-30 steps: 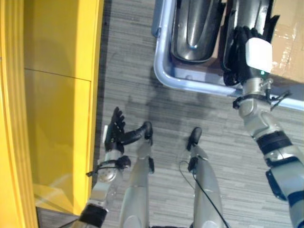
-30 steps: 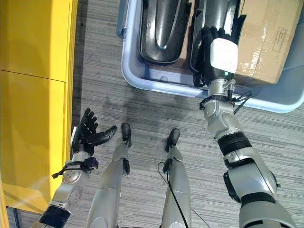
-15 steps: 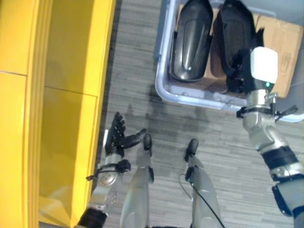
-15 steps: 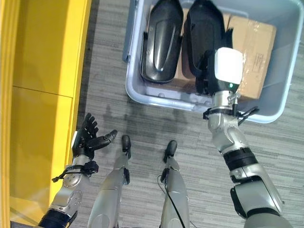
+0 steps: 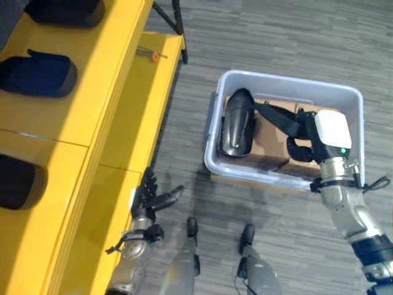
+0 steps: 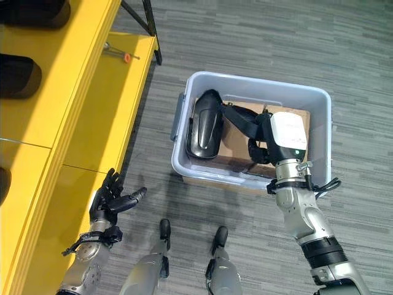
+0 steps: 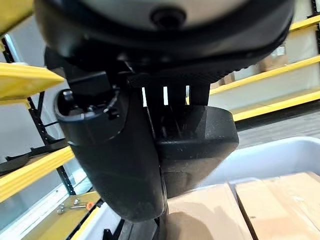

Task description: Move parts from the plastic box to the shelf.

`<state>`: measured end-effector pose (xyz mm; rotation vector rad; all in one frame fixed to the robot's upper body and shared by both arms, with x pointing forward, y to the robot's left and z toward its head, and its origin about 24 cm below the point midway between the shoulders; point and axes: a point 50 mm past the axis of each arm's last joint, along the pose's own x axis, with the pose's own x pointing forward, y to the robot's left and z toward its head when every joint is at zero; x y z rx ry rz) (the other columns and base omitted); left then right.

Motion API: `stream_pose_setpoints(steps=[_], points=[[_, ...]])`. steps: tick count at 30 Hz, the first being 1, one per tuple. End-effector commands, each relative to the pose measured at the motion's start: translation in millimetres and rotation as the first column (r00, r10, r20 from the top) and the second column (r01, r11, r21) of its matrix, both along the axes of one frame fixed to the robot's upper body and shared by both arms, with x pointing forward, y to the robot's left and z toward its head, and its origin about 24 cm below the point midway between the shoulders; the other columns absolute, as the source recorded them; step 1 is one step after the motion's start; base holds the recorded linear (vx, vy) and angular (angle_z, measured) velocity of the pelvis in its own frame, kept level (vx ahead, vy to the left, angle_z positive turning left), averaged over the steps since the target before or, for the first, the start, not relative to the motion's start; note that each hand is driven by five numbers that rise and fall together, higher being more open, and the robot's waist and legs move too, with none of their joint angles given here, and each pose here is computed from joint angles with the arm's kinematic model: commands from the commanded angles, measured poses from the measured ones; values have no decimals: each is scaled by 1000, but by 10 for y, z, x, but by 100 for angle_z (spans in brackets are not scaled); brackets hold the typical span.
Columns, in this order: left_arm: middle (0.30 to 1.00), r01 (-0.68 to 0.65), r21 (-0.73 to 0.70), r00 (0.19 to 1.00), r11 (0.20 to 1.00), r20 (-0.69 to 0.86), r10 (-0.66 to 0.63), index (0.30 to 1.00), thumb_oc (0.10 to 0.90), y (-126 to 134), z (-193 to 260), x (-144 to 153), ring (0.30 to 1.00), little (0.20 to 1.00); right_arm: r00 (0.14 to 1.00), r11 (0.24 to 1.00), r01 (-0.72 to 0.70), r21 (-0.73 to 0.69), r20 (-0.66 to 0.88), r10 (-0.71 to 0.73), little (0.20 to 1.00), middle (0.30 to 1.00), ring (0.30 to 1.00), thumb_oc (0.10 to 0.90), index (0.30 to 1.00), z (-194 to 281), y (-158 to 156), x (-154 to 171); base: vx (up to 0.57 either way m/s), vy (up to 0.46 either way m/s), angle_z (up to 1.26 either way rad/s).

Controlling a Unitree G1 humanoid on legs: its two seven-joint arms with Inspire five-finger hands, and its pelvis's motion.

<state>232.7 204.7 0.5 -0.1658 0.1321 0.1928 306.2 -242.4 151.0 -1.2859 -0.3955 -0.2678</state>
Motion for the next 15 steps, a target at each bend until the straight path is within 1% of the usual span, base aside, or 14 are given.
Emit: stream_pose_setpoints(steps=[1, 15], points=[[1000, 29, 88, 994, 996, 101, -38, 1000, 900, 95, 180, 45, 1000, 1000, 962, 997, -27, -78, 270, 47, 300, 300, 300, 400, 300, 638, 1, -9, 63, -7, 1], [1000, 2, 93, 1000, 996, 4, -3, 1000, 900, 205, -30, -154, 1000, 1000, 963, 996, -43, -84, 260, 63, 300, 300, 300, 400, 300, 588, -50, -204, 60, -13, -3]])
